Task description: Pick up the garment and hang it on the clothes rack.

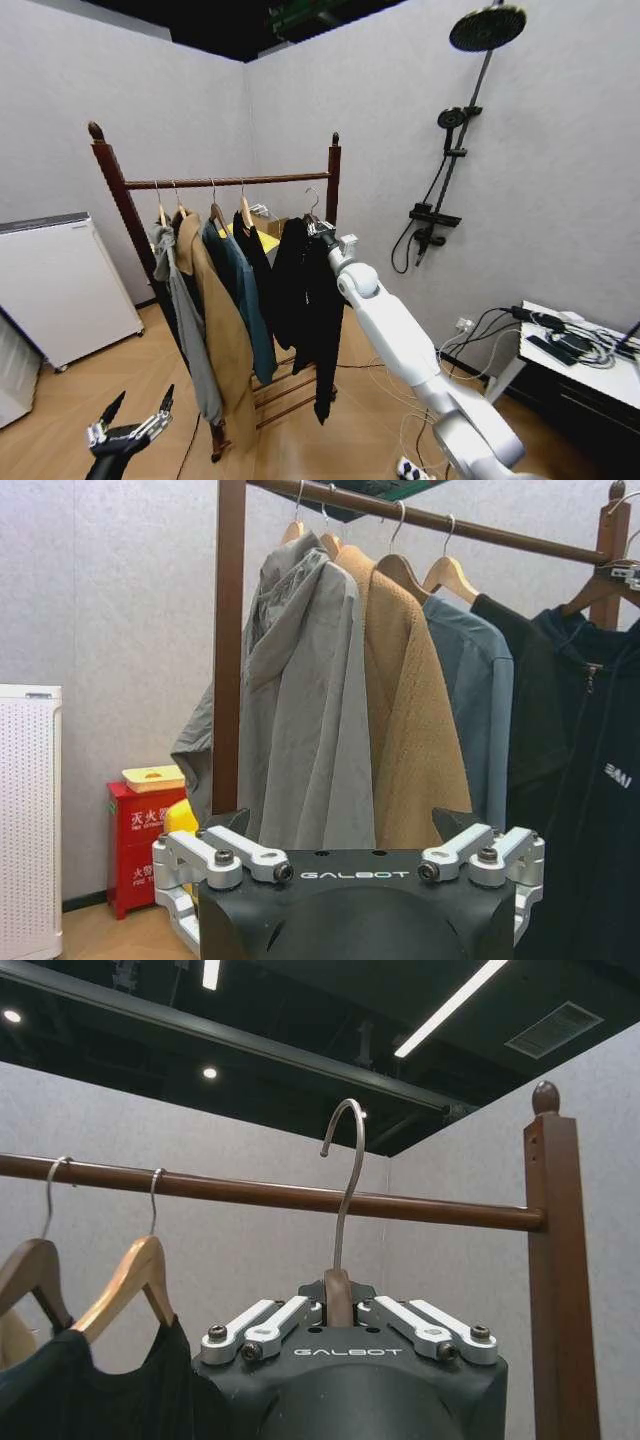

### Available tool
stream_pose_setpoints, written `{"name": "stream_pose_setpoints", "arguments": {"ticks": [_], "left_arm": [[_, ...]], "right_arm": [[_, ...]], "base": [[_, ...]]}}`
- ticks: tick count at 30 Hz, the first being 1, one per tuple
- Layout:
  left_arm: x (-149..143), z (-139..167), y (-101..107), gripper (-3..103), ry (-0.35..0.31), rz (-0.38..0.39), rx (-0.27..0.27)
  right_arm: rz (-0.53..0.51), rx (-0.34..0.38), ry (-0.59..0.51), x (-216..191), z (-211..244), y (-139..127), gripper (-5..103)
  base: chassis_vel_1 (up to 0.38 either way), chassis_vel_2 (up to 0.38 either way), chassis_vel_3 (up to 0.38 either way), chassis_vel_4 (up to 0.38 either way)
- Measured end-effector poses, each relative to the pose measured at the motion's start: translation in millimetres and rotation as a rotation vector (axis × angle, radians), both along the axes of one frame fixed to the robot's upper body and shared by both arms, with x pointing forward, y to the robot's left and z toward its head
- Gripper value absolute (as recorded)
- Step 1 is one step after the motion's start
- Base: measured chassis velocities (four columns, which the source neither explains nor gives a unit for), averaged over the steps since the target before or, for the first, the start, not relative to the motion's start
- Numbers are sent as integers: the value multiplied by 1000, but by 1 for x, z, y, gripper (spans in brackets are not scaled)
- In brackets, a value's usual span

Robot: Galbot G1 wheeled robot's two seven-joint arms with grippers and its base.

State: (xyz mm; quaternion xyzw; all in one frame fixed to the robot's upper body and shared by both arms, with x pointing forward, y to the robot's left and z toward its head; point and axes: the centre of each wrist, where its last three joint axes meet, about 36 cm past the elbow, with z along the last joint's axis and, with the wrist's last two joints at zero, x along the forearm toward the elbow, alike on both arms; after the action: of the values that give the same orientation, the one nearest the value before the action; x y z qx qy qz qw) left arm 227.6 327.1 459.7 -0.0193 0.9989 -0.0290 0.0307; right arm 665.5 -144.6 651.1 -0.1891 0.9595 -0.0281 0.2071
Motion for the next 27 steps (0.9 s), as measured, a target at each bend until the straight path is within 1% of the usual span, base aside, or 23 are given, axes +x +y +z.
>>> {"name": "stream_pose_setpoints", "arguments": {"ticks": [3, 5, 8, 10, 14, 16, 21, 23, 24, 25, 27], "left_arm": [[0, 0, 0, 100, 0, 0, 0], [0, 0, 0, 100, 0, 0, 0], [0, 0, 0, 100, 0, 0, 0], [0, 0, 0, 100, 0, 0, 0], [0, 0, 0, 100, 0, 0, 0], [0, 0, 0, 100, 0, 0, 0], [0, 0, 0, 100, 0, 0, 0], [0, 0, 0, 100, 0, 0, 0], [0, 0, 0, 100, 0, 0, 0], [0, 0, 0, 100, 0, 0, 0], [0, 0, 0, 100, 0, 0, 0]], "right_arm": [[6, -3, -5, 4, 2, 5, 10], [33, 4, -19, -3, 9, 9, 10], [45, 6, -29, -8, 14, 10, 10], [57, -16, -40, -13, 20, 10, 10], [58, -36, -55, -12, 29, 14, 10], [61, -57, -56, -5, 40, 21, 10], [70, -79, -53, 6, 52, 30, 10], [68, -100, -33, 19, 56, 34, 10], [68, -100, -33, 19, 56, 34, 10], [59, -125, -8, 35, 59, 37, 10], [51, -132, 24, 47, 62, 40, 10]], "base": [[-194, 237, 213, -217], [-189, 227, 230, -181], [-175, 186, 205, -165], [-143, 91, 42, -34], [-39, 37, 2, -3], [25, -13, -9, -2], [58, -28, -42, 18], [0, 0, 0, 0], [0, 0, 0, 0], [0, 0, 0, 0], [0, 0, 0, 0]]}}
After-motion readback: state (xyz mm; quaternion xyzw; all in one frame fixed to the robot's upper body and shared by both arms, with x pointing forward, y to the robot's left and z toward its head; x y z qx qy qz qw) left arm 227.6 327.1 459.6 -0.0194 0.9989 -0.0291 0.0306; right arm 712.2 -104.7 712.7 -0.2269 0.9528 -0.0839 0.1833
